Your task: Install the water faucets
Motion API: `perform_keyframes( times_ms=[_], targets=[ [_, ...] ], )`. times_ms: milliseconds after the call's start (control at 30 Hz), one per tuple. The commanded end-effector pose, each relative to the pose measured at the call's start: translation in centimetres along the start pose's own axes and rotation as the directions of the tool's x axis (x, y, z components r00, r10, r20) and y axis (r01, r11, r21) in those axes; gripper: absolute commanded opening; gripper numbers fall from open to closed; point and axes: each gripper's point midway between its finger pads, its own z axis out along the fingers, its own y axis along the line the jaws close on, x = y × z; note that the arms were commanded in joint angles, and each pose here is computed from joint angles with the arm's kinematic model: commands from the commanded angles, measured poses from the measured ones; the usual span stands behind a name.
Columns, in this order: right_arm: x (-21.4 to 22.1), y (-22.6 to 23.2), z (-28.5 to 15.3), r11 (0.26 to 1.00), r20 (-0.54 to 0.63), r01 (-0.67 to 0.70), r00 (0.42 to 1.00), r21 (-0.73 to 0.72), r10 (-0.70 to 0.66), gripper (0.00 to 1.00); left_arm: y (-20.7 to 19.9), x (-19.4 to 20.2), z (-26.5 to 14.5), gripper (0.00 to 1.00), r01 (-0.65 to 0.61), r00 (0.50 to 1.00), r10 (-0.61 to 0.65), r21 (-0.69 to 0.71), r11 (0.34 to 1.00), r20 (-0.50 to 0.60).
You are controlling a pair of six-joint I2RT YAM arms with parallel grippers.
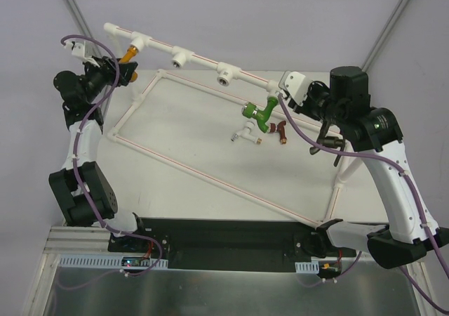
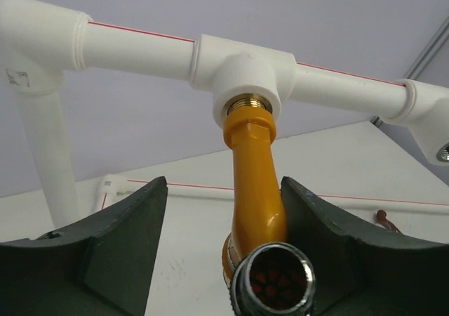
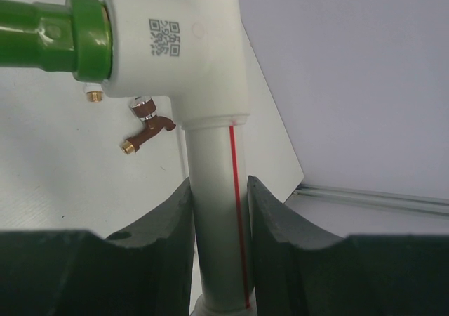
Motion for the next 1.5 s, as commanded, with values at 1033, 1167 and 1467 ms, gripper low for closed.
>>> perform_keyframes(
  times_ms=[1033,1167,1467],
  targets=[
    [-2.2,0.5,-1.6,0.998,0.084,-0.065,0.994,-0.026,0.067,0.02,-1.6,-1.2,0.4,0.14,-0.864,0.492,0.817,-0.058,0.5,-0.299],
    [-2.1,0.0,-1.6,0.998,0.075,-0.068,0.995,-0.002,0.067,0.03,-3.0,-3.1,-0.5,0.67,-0.783,0.622,0.746,-0.167,0.6,-0.236],
    [-3.1,-1.7,-2.5,0.99,0.128,-0.119,0.986,0.081,0.108,0.59,-5.9,-10.4,-6.0,0.99,-0.51,0.829,0.557,-0.469,0.721,-0.045]
  ],
)
